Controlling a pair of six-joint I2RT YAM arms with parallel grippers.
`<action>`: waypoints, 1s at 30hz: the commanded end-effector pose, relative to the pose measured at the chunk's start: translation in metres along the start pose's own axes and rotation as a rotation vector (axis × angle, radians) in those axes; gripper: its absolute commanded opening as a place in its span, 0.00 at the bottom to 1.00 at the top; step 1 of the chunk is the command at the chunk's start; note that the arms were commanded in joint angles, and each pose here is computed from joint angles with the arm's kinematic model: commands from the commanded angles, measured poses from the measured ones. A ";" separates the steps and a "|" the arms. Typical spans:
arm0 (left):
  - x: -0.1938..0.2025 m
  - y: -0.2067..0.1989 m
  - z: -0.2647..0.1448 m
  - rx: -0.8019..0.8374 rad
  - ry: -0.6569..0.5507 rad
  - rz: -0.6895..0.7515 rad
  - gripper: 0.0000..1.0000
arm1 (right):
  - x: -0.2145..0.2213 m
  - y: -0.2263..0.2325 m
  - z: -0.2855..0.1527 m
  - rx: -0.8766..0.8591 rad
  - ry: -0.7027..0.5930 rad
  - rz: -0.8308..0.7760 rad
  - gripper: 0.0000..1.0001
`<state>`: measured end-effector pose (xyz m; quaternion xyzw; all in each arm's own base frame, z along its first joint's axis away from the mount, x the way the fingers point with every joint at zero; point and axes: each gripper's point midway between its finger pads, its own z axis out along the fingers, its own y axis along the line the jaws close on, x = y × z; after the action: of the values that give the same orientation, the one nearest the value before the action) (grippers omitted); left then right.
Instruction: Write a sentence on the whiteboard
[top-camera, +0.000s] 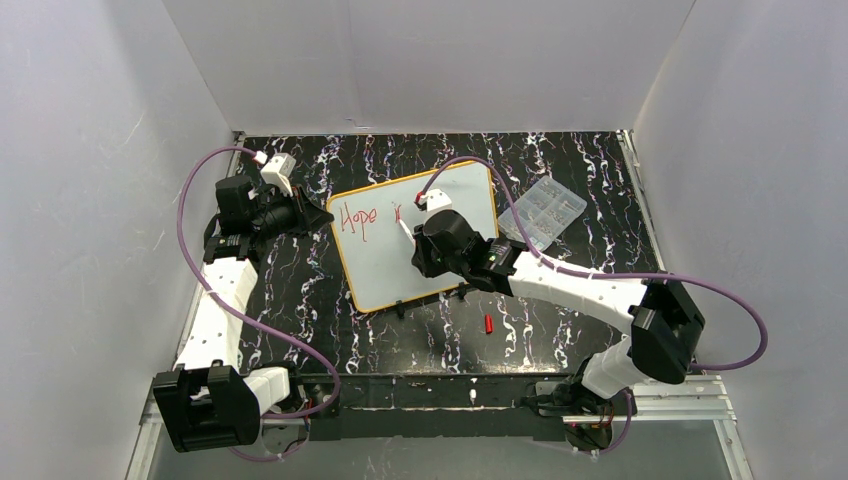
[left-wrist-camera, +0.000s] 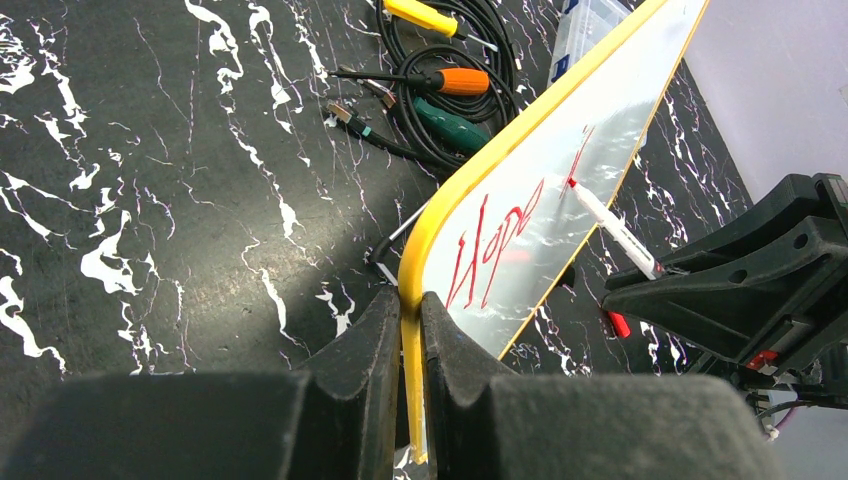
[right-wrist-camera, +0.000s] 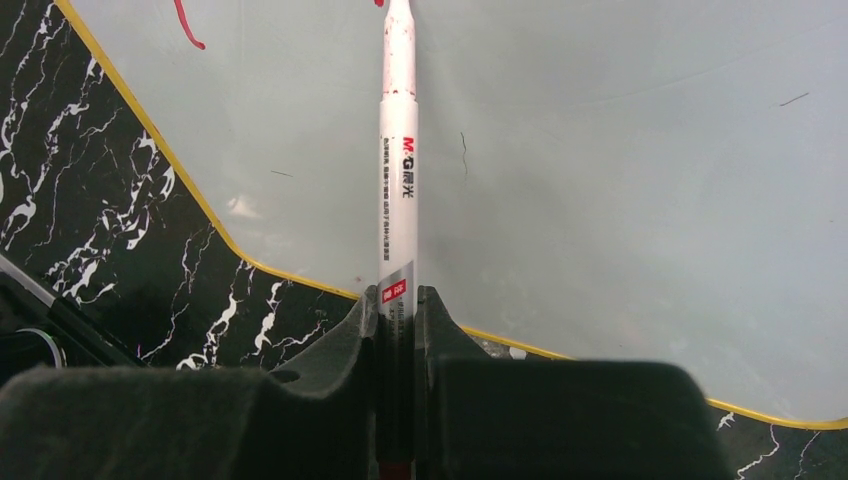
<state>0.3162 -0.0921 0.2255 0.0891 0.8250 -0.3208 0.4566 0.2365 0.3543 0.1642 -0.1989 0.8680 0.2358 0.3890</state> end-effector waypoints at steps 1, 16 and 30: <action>-0.001 -0.014 -0.005 0.050 -0.008 0.028 0.00 | -0.025 -0.001 -0.006 0.017 -0.089 0.018 0.01; -0.001 -0.013 -0.004 0.049 -0.006 0.026 0.00 | -0.048 -0.005 -0.001 0.071 -0.169 0.000 0.01; 0.000 -0.014 -0.004 0.051 -0.005 0.025 0.00 | -0.037 -0.017 -0.002 0.116 -0.141 -0.004 0.01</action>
<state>0.3162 -0.0922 0.2255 0.0892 0.8250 -0.3211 0.4564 0.2562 0.3508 0.1786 -0.1816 0.8540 0.2111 0.4395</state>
